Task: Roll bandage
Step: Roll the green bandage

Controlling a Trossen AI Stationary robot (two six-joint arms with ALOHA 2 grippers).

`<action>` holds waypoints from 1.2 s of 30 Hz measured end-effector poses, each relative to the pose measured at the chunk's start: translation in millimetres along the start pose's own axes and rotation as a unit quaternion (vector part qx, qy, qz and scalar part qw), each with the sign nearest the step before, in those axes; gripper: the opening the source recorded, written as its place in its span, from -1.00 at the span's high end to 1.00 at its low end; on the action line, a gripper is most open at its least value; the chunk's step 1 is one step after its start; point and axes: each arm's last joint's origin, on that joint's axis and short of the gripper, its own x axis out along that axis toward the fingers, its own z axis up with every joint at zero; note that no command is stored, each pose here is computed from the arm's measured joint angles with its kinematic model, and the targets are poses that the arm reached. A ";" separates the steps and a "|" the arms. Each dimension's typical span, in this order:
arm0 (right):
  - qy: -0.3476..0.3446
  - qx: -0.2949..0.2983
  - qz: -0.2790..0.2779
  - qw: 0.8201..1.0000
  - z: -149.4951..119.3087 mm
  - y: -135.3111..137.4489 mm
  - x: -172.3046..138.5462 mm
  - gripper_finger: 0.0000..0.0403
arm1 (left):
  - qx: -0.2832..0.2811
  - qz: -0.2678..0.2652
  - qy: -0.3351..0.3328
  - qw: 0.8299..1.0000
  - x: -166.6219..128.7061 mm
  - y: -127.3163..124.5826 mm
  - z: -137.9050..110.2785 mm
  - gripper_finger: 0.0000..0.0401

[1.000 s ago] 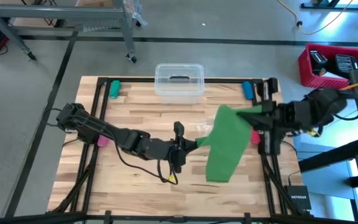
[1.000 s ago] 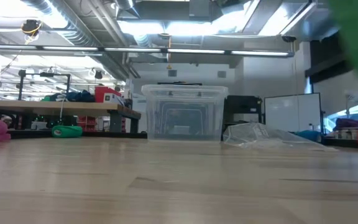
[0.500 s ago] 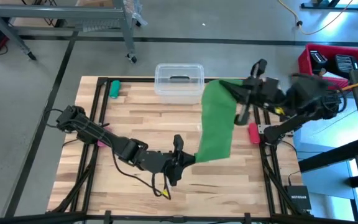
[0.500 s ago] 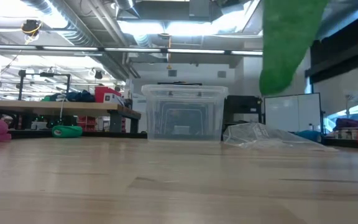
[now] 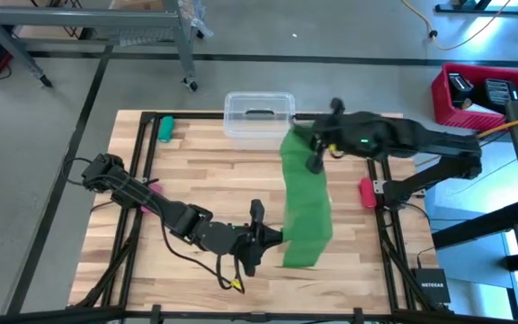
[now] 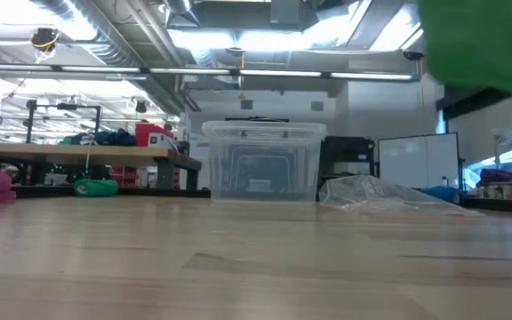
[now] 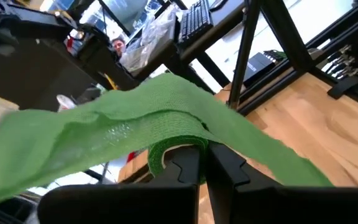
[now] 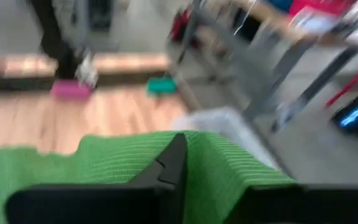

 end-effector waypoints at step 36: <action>0.197 -0.002 0.198 0.960 -66.7 4.1 36.6 -0.37 | -0.240 -0.033 0.250 0.938 67.5 -22.9 -101.0 1.00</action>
